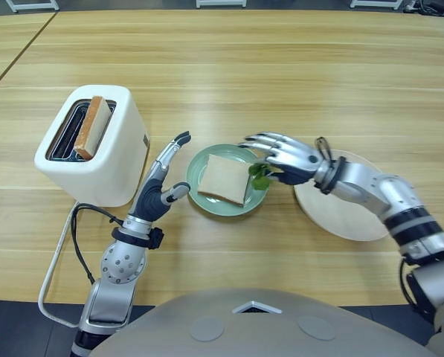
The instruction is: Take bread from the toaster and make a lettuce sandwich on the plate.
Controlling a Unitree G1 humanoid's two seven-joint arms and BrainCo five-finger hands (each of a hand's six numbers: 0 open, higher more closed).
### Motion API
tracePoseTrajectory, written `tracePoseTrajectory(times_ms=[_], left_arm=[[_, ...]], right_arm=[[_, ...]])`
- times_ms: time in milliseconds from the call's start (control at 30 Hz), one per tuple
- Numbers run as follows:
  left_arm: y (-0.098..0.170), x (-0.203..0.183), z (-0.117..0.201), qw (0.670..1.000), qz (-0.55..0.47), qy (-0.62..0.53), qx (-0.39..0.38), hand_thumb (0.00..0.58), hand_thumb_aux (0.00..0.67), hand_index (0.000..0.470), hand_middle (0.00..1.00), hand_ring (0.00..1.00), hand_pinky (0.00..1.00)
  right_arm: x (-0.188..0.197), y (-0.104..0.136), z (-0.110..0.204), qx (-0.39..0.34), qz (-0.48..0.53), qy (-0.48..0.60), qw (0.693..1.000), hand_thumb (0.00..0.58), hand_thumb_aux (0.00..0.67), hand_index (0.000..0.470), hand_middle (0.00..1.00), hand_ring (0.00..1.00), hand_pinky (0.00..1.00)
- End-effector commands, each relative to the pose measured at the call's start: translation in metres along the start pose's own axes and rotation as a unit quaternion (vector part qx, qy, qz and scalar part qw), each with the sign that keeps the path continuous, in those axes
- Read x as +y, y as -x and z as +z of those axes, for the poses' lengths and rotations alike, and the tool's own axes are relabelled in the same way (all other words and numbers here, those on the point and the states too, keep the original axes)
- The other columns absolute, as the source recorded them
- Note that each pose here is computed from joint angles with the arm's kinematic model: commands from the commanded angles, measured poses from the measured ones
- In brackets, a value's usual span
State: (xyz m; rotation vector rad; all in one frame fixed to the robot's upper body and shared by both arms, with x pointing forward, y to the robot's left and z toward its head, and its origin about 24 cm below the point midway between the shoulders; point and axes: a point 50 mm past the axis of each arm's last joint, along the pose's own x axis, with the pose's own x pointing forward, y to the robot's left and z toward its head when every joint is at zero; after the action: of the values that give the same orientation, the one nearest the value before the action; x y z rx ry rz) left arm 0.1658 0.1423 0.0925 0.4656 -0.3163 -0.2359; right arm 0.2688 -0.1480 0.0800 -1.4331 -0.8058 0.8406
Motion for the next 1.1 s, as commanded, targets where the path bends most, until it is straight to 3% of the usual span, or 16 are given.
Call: tracePoseTrajectory(times_ms=[33,600,867,900,933,967,1000,1100], left_arm=[[-0.002,-0.001,-0.003,1.0,0.001,0.008,0.001,0.0,0.0,0.0,0.0,0.0,0.0],[-0.002,-0.002,-0.002,1.0,-0.007,0.014,-0.002,0.0,0.0,0.0,0.0,0.0,0.0],[-0.002,-0.002,-0.002,1.0,-0.007,0.014,-0.001,0.0,0.0,0.0,0.0,0.0,0.0],[-0.002,-0.002,-0.002,1.0,-0.007,0.014,-0.001,0.0,0.0,0.0,0.0,0.0,0.0],[-0.002,-0.002,-0.002,1.0,-0.007,0.014,-0.001,0.0,0.0,0.0,0.0,0.0,0.0],[-0.002,-0.002,-0.001,1.0,-0.007,0.013,-0.001,0.0,0.0,0.0,0.0,0.0,0.0],[-0.002,-0.002,-0.002,1.0,-0.007,0.013,-0.001,0.0,0.0,0.0,0.0,0.0,0.0],[-0.002,-0.002,-0.002,1.0,-0.007,0.013,0.0,0.0,0.0,0.0,0.0,0.0,0.0]], right_arm=[[-0.007,-0.025,-0.004,-0.012,-0.011,0.016,1.0,0.58,0.67,0.47,0.0,0.0,0.0],[0.002,-0.054,0.01,-0.06,0.008,-0.062,0.996,0.58,0.67,0.47,0.0,0.0,0.0],[0.014,-0.064,0.011,-0.06,0.054,-0.021,0.996,0.58,0.67,0.47,0.0,0.0,0.0],[0.015,-0.064,0.012,-0.061,0.058,-0.014,0.996,0.571,0.589,0.413,0.0,0.0,0.0],[0.016,-0.065,0.012,-0.062,0.059,-0.01,0.996,0.545,0.504,0.354,0.0,0.0,0.0],[0.016,-0.066,0.014,-0.065,0.058,-0.007,0.996,0.452,0.355,0.249,0.0,0.0,0.0],[0.016,-0.066,0.015,-0.068,0.053,-0.005,0.996,0.009,0.005,0.004,0.0,0.0,0.0],[0.017,-0.069,0.014,-0.064,0.051,0.004,0.997,0.0,0.0,0.0,0.0,0.0,0.0]])
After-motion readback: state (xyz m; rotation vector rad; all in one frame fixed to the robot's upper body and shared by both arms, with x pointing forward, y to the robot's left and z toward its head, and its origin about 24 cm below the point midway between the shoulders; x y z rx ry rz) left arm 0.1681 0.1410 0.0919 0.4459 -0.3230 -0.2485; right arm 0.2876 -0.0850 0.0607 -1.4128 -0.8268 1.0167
